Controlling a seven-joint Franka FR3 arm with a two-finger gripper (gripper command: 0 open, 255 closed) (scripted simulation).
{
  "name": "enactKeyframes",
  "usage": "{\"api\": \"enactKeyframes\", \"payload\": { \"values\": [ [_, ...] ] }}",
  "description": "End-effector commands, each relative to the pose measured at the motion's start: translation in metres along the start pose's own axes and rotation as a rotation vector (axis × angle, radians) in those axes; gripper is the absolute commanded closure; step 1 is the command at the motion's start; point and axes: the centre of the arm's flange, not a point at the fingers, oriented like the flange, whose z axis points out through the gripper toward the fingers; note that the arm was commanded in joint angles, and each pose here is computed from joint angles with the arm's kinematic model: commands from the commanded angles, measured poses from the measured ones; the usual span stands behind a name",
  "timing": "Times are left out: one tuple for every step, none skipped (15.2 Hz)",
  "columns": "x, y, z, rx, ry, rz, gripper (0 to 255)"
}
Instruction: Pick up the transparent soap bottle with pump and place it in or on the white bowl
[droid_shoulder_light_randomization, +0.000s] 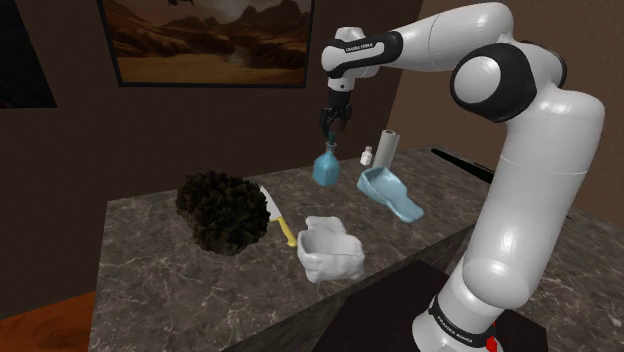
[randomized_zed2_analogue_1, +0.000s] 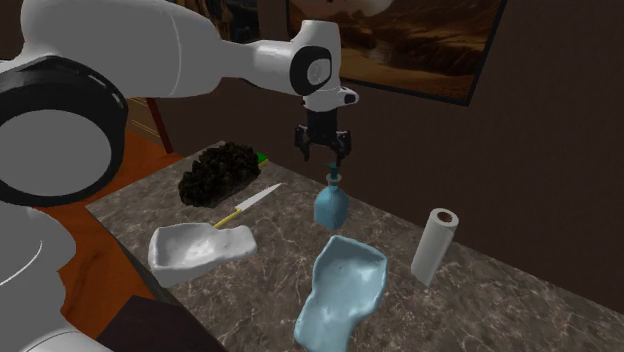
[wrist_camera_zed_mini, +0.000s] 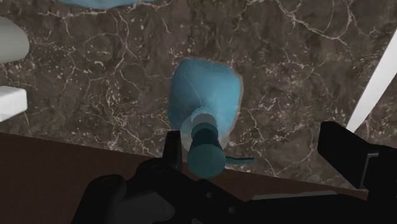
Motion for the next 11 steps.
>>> {"api": "enactKeyframes", "payload": {
  "values": [
    [0.018, 0.014, 0.006, -0.005, 0.007, 0.004, 0],
    [0.019, 0.014, 0.006, -0.005, 0.007, 0.004, 0],
    [0.019, 0.014, 0.011, -0.005, 0.007, 0.004, 0],
    [0.019, 0.014, 0.017, -0.005, 0.007, 0.004, 0],
    [0.019, 0.014, 0.022, -0.005, 0.007, 0.004, 0],
    [0.019, 0.015, 0.027, -0.005, 0.007, 0.004, 0],
    [0.019, 0.015, 0.033, -0.005, 0.007, 0.004, 0],
    [0.019, 0.015, 0.038, -0.005, 0.007, 0.004, 0],
    [0.019, 0.015, 0.046, -0.005, 0.007, 0.004, 0],
    [0.019, 0.015, 0.046, -0.005, 0.007, 0.004, 0],
    [0.019, 0.015, 0.046, -0.005, 0.007, 0.004, 0]
  ]
}}
